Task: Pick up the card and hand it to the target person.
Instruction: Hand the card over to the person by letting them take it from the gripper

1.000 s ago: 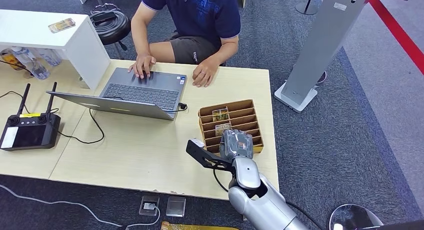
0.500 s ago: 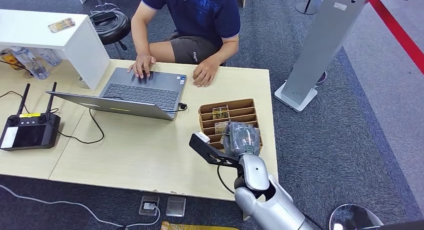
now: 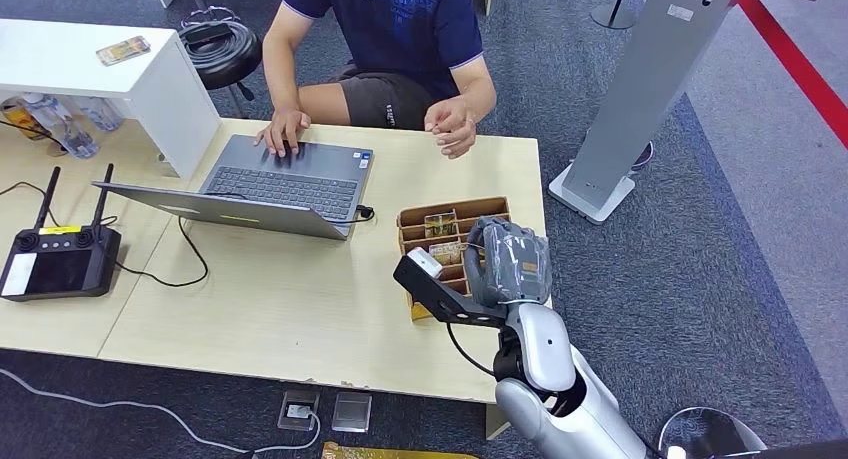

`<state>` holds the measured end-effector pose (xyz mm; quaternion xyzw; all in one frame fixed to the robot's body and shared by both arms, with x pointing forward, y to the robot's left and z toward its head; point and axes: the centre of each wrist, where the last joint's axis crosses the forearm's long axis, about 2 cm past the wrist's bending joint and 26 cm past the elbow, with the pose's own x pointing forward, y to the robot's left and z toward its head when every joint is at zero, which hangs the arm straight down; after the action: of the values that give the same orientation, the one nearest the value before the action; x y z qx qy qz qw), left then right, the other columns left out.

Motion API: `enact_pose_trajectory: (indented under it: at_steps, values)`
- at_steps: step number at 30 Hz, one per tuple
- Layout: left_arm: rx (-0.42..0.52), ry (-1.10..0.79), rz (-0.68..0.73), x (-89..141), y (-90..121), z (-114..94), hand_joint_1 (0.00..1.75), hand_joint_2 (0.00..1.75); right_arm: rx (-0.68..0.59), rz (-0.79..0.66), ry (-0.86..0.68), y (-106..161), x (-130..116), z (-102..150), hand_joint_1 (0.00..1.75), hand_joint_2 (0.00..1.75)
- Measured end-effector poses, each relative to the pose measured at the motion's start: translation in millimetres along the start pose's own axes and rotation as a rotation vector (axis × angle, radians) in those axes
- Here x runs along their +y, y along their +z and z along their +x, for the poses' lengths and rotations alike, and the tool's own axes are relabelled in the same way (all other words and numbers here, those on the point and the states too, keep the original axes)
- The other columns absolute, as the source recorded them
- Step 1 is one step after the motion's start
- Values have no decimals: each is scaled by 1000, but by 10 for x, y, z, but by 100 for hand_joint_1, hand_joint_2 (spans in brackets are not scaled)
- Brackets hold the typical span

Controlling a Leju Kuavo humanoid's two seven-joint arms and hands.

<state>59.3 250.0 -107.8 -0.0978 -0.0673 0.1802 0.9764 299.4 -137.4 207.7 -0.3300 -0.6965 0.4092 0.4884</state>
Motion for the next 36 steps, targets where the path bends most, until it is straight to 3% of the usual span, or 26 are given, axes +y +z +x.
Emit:
enact_pose_trajectory:
  at_steps: [16, 28, 32, 36]
  values:
    - [10, -21, 2, -14, -1, 26, 0, 0, -172, -111, 88, -705, -332, 187, 134, 175]
    - [7, -4, -21, -53, -4, 23, 0, 0, -224, -86, 183, -1101, -157, 340, 134, 175]
    - [8, 1, -33, -55, -4, 23, 0, 0, -223, -54, 186, -1127, -63, 361, 0, 175]
    - [6, -1, -35, -54, -4, 22, 0, 0, -215, -31, 191, -1145, 7, 365, 0, 175]
